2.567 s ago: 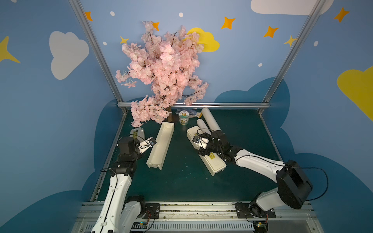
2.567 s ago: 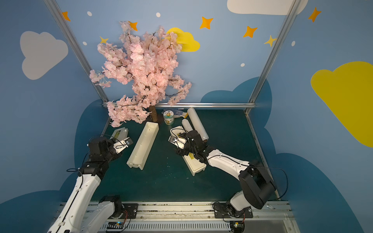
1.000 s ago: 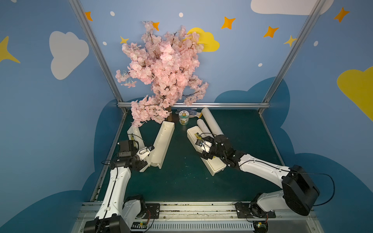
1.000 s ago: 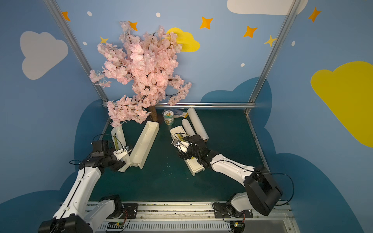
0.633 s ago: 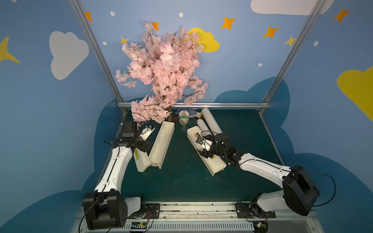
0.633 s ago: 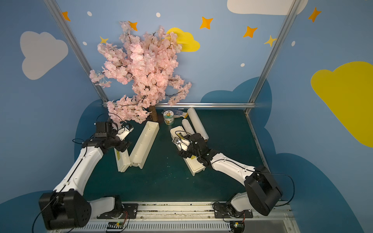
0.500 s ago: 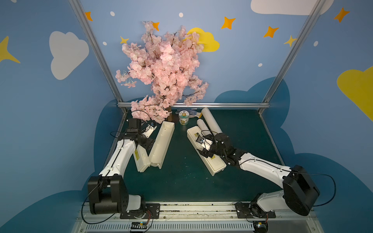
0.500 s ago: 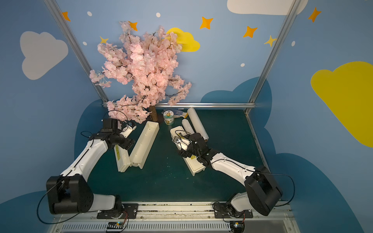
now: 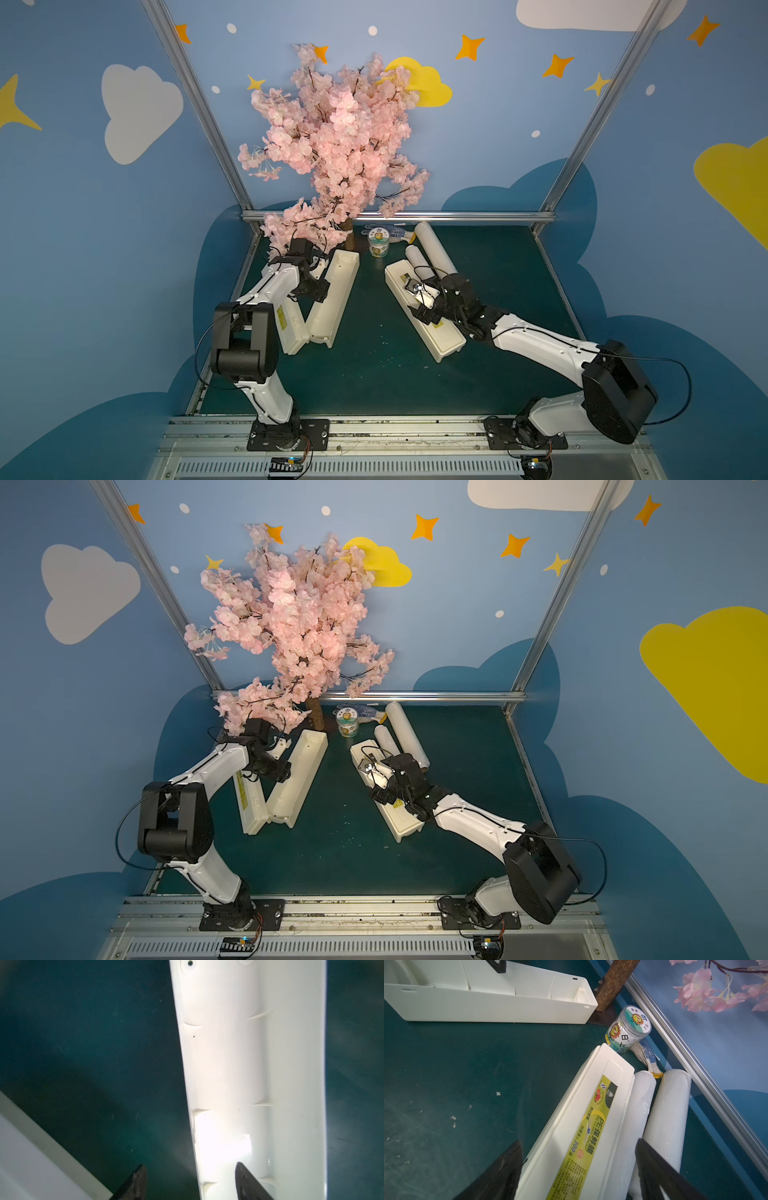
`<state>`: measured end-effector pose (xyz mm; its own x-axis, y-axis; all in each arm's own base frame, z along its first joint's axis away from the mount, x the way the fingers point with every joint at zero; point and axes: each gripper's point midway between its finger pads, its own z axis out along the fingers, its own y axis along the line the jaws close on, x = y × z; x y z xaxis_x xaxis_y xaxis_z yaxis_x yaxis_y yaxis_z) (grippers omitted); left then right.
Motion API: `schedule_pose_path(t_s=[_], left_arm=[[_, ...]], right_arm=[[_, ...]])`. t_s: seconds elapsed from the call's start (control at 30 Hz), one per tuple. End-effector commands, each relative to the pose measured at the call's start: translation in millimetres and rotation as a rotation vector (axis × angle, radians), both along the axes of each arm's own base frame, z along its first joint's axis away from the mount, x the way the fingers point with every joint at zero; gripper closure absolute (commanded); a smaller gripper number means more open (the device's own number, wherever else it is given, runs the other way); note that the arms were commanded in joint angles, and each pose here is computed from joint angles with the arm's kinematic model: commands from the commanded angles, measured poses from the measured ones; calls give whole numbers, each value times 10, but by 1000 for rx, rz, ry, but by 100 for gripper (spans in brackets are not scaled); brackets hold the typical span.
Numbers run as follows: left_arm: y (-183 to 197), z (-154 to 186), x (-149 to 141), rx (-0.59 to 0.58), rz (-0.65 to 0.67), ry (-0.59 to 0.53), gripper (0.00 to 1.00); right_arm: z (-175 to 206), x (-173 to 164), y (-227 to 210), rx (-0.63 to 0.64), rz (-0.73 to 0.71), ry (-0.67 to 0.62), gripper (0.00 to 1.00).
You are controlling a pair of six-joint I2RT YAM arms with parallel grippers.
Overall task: Put plastic wrap rolls into dispensers
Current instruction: Adjust the plastic wrap cutting box at the center of the board.
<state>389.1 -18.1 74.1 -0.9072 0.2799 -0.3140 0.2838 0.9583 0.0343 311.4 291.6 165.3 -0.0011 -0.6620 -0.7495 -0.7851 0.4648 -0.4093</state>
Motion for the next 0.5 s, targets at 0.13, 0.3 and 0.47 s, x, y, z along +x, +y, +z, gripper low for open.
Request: schedule_pose_path(t_s=[0.13,0.3,0.47], left_arm=[[-134,-117,-80,-95,162,121,50],[-266,-164,-82,-143,244,169,65],[-336,-173,-84,-192,368,187,72]], right_arm=[[280,500,-427,97,-270,83,16],[239,860,-860,193,-460,332,15],[-78,1052,-1025,106,-544,442,14]])
